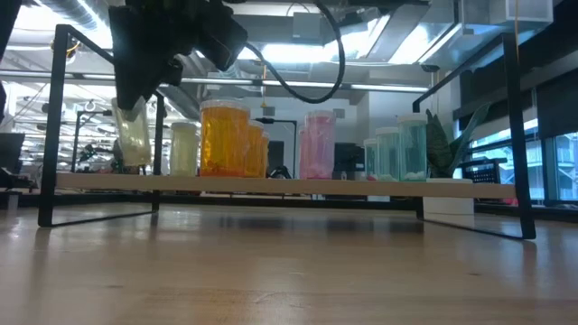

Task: Pick and place medicine bottles onto shelf by color
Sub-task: Put the yellow pill bottle aligned with the yellow pill bottle on the shelf

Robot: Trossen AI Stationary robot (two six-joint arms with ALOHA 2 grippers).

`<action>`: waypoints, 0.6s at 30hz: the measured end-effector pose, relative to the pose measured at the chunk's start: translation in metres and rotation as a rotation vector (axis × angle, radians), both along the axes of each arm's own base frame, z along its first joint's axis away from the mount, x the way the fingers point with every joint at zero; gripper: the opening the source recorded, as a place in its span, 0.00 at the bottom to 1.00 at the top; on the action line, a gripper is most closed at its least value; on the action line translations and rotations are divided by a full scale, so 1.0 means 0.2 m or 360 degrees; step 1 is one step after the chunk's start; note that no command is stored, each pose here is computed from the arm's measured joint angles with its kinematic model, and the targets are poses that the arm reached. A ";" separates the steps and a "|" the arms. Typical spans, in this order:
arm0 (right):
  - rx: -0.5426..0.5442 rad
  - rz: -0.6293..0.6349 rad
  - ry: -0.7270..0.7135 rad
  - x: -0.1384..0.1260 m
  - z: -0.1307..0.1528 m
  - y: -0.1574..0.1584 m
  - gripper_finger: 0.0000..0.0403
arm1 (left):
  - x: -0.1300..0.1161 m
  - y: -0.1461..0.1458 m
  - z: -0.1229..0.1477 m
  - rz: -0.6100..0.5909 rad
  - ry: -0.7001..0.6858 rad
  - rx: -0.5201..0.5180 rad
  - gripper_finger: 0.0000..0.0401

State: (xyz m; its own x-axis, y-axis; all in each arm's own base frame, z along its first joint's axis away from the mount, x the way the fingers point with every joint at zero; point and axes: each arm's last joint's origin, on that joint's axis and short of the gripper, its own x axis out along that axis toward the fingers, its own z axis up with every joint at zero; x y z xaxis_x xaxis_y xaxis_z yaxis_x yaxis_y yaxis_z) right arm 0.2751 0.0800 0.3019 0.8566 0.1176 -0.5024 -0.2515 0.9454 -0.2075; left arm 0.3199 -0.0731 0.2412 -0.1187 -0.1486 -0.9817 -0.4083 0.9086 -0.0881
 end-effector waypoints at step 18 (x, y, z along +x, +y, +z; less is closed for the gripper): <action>0.0001 0.0000 -0.0003 0.00 0.00 0.00 0.51 | 0.03 0.03 -0.02 -0.0027 -0.0051 -0.0012 0.25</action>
